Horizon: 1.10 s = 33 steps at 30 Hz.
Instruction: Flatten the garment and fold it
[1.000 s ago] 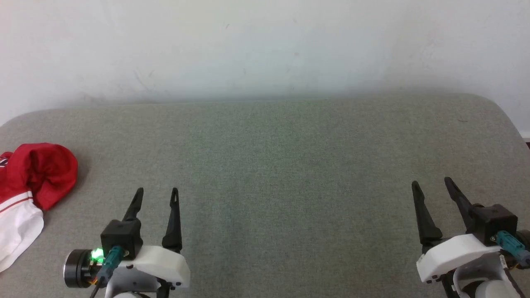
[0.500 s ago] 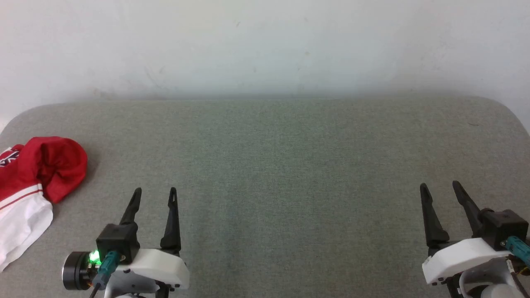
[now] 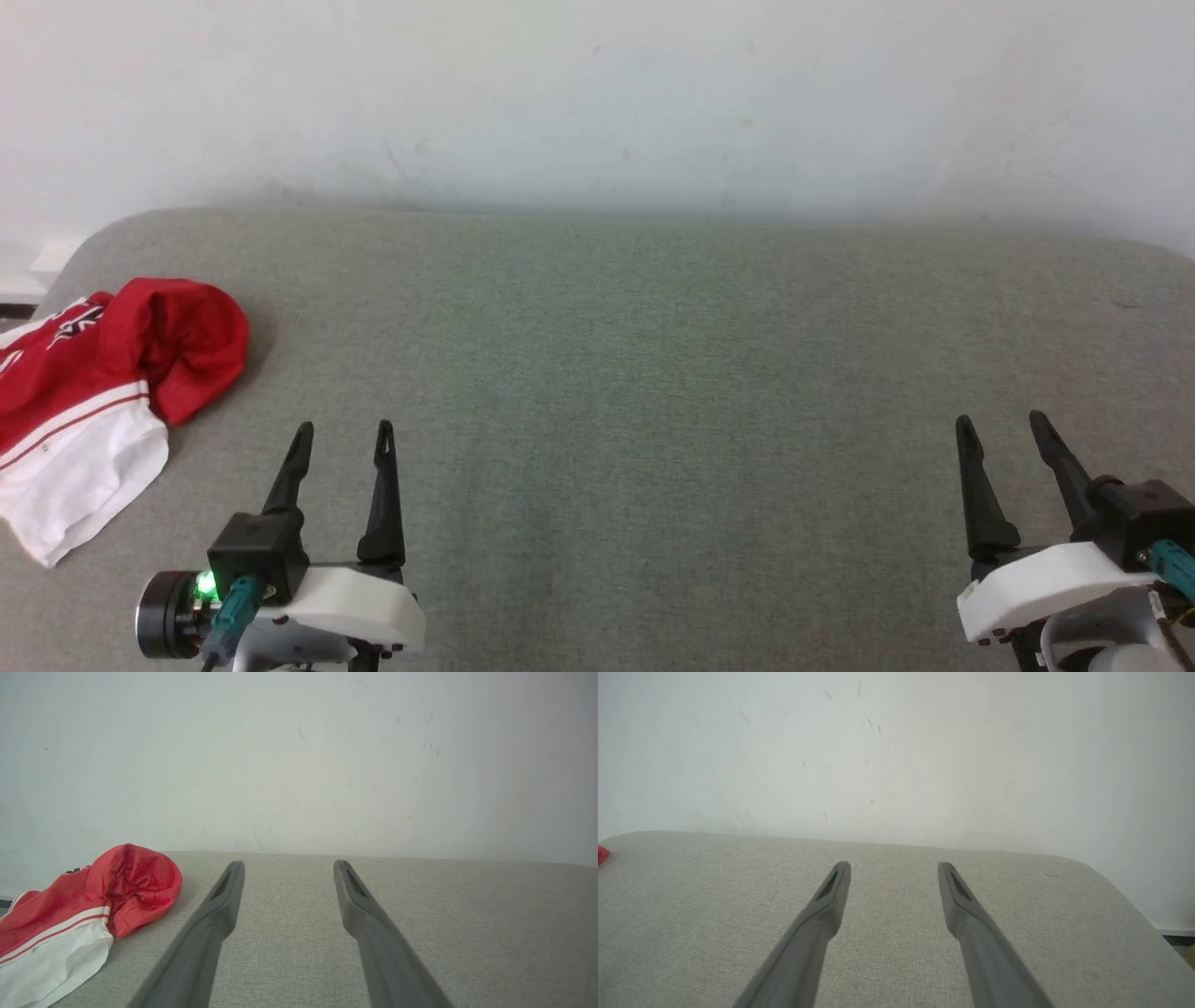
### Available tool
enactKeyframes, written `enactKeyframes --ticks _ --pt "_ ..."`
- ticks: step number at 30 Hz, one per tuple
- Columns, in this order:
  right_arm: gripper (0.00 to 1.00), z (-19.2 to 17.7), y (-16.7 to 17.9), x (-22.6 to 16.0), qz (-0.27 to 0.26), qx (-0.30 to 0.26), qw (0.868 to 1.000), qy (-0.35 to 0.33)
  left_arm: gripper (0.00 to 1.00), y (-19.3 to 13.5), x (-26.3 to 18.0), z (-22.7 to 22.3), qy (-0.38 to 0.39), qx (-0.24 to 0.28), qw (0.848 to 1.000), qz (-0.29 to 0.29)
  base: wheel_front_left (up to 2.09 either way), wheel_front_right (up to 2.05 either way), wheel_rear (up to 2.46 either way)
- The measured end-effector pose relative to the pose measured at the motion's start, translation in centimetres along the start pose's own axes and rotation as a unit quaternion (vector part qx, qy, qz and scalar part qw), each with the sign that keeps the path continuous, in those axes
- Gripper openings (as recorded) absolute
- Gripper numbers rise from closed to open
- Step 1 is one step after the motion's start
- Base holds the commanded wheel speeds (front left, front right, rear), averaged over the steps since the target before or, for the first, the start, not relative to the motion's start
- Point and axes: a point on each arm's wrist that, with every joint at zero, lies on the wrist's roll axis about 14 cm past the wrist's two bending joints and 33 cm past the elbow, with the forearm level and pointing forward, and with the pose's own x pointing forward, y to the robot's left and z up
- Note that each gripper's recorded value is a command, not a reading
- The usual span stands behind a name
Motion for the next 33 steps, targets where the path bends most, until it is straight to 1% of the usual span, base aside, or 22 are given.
enactKeyframes --ticks 18,33 --pt "1.0 -0.7 4.2 2.0 0.063 0.004 0.998 -0.002 1.0 3.8 -2.4 0.8 -0.019 -0.002 0.998 0.064 0.0 0.0 0.0" --pt "1.0 -1.3 8.4 3.3 0.123 0.009 0.992 -0.002 1.0 6.9 -5.2 1.4 -0.033 -0.006 0.992 0.123 0.0 0.0 0.0"
